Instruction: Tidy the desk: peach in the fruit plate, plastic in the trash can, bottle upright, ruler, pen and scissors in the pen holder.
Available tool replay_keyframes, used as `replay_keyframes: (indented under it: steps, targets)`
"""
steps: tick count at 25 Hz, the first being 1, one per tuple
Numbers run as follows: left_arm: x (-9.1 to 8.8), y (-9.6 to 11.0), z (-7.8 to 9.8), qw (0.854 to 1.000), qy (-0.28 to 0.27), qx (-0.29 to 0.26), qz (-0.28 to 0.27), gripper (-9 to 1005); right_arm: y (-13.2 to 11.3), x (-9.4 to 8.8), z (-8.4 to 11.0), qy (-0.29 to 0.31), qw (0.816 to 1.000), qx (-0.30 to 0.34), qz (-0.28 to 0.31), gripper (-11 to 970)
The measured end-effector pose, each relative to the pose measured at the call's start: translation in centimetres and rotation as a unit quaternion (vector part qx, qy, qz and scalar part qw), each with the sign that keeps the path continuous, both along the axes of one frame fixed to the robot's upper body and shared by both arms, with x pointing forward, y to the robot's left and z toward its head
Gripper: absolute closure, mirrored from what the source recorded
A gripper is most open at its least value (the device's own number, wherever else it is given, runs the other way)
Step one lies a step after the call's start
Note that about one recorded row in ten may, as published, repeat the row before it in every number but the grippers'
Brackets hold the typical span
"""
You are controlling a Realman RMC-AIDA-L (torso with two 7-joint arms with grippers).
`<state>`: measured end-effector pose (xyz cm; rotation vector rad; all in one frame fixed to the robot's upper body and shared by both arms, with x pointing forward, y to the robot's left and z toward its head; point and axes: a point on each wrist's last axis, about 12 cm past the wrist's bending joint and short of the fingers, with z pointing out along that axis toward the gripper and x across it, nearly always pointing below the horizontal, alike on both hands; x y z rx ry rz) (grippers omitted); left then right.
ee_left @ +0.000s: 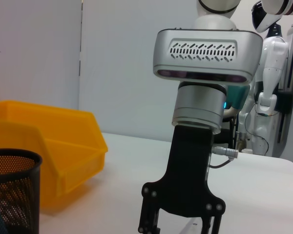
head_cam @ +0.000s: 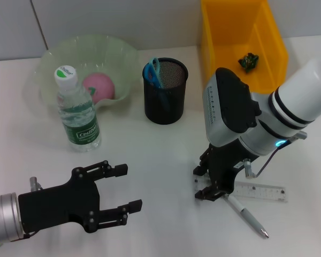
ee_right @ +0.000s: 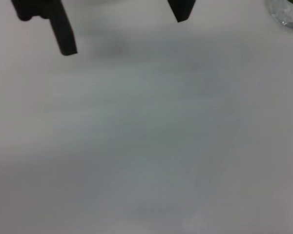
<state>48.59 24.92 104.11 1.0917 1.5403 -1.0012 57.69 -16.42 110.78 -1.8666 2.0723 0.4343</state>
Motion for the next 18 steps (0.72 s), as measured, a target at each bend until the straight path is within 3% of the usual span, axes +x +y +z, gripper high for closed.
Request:
replay_keyframes:
  steps: [2, 4, 18]
  targets:
    - [-0.02, 0.01, 0.00, 1.000, 0.000, 0.000, 0.000, 211, 0.01, 0.01, -0.09, -0.001, 1.000, -0.002, 0.000, 302]
    - [-0.06, 0.03, -0.02, 1.000, 0.000, 0.000, 0.000, 211, 0.05, 0.03, -0.13, -0.001, 1.000, -0.003, 0.001, 446]
    - [-0.01, 0.03, 0.01, 1.000, 0.000, -0.001, 0.001, 211, 0.16, 0.21, 0.73, -0.012, 1.000, 0.011, -0.014, 551]
